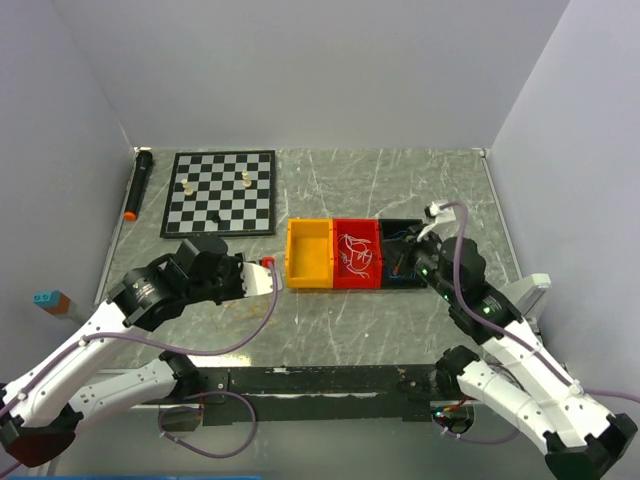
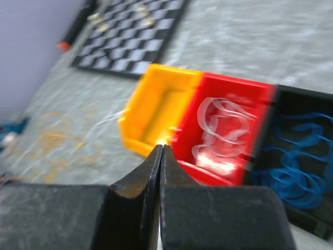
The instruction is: Untangle the cables
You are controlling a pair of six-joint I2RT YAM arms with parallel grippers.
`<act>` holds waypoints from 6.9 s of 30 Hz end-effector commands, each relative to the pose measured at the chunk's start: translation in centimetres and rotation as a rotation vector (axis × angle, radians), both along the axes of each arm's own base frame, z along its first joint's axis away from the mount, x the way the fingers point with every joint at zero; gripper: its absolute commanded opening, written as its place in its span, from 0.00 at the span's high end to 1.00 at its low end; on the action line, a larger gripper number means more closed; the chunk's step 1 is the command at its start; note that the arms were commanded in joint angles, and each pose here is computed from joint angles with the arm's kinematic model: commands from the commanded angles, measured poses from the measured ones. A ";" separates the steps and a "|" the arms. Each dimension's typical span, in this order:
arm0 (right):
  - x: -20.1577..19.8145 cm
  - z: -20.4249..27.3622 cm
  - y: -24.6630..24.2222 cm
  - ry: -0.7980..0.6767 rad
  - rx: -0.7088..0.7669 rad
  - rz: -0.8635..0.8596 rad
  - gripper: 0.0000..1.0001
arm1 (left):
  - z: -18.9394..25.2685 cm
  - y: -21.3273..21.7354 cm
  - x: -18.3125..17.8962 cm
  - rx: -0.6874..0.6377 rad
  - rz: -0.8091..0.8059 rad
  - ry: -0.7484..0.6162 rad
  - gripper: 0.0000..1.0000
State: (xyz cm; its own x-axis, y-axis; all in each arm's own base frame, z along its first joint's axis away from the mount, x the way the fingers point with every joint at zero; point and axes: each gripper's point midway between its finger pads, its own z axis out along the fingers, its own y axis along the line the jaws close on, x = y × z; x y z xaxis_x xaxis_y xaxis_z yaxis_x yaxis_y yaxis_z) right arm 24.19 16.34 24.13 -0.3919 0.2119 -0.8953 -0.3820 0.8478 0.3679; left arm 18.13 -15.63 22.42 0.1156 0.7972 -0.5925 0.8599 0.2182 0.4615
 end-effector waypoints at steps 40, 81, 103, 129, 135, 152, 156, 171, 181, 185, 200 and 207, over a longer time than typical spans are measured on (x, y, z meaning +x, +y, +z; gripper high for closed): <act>-4.9 3.3 17.7 -0.052 0.164 0.768 0.41 | 9.3 -4.4 -2.4 -0.183 -0.382 -0.212 0.99; 1.8 5.8 7.0 -0.152 0.062 0.280 1.00 | 7.2 -3.3 -2.3 -0.140 -0.369 -0.227 0.99; 5.8 20.4 -14.5 -0.409 -0.062 -0.656 1.00 | -3.6 1.9 -3.5 0.217 -0.412 -0.116 0.99; 1.2 29.4 -22.9 -0.574 0.036 -0.948 1.00 | -18.7 14.6 -6.8 0.780 -0.282 0.141 0.99; 1.2 28.7 -11.1 -0.561 0.207 -0.287 1.00 | -13.5 9.3 -0.8 0.541 -0.097 -0.105 0.77; -8.5 27.1 1.8 -0.515 0.435 0.608 1.00 | 5.8 -3.5 -1.3 -0.360 -0.112 -0.096 0.03; -9.9 27.5 4.4 -0.509 0.455 0.715 1.00 | 11.5 -6.0 -0.9 -0.622 -0.090 -0.101 0.03; -11.5 28.5 7.3 -0.521 0.448 0.844 1.00 | 16.6 -13.9 -2.3 -0.845 -0.336 0.228 0.09; -11.8 28.5 7.6 -0.526 0.444 0.868 1.00 | 17.7 -14.5 -3.4 -0.951 -0.380 0.421 0.36; -12.1 28.7 7.7 -0.529 0.449 0.885 1.00 | 16.8 -14.5 -3.0 -0.956 -0.359 0.475 0.52; -12.5 29.0 8.4 -0.538 0.466 0.920 1.00 | 14.7 -15.2 -3.1 -0.992 -0.367 0.638 0.05; -12.7 29.0 8.8 -0.539 0.471 0.936 1.00 | 14.2 -15.6 -2.3 -0.991 -0.369 0.598 0.36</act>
